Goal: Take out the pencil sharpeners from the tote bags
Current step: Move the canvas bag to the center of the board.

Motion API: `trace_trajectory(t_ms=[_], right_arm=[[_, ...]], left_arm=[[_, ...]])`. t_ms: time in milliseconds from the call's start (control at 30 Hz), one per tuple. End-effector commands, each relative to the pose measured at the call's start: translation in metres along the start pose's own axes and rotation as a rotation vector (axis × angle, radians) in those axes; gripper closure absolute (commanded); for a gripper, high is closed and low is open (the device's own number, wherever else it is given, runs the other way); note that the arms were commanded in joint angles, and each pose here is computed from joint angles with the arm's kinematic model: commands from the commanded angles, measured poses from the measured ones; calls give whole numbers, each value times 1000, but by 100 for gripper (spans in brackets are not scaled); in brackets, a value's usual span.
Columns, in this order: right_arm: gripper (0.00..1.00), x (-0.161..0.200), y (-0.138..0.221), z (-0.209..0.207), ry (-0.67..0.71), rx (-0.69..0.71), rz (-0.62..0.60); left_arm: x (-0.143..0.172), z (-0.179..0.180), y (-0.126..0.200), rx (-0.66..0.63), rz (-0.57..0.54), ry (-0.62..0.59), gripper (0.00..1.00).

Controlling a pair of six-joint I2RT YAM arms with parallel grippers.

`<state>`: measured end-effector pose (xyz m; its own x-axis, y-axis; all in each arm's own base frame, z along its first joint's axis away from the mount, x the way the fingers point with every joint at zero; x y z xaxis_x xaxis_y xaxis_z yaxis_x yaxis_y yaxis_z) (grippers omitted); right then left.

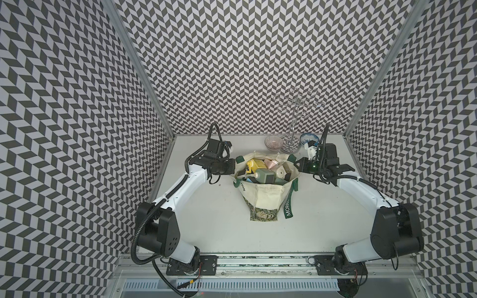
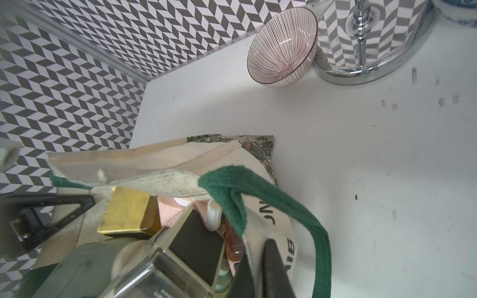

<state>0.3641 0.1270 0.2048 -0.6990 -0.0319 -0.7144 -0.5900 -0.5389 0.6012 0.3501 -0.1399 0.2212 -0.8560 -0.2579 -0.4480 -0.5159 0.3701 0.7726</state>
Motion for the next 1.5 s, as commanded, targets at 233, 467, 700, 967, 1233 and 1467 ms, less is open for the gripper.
trace_trajectory(t_ms=[233,467,700,967,1233,1467], right_arm=[[100,27,-15,86,144,-268,101],[100,46,-26,150,236,-452,141],[100,61,-28,186,343,-569,178],[59,49,-28,174,422,-410,163],[42,-4,16,169,466,-193,-59],[38,-12,54,207,791,-331,-322]], left_arm=[[-43,35,55,0,-222,121,100],[-49,51,64,10,-275,164,100],[-53,60,71,63,-325,199,100],[-45,66,77,113,-360,205,100],[-40,66,74,132,-335,208,100],[-38,65,76,141,-334,206,100]])
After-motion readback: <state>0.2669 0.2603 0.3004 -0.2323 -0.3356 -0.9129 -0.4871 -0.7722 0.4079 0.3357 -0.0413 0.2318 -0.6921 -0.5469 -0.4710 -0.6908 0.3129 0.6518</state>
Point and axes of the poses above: each gripper's point midway between its finger pads, its own y axis back along the fingers, its own z axis along the line the jaws close on, x = y × z, the point moved 5 cm from there along y, back along the fingers, and after that the axes turned 15 degrees about y, right-handed, at the moved point
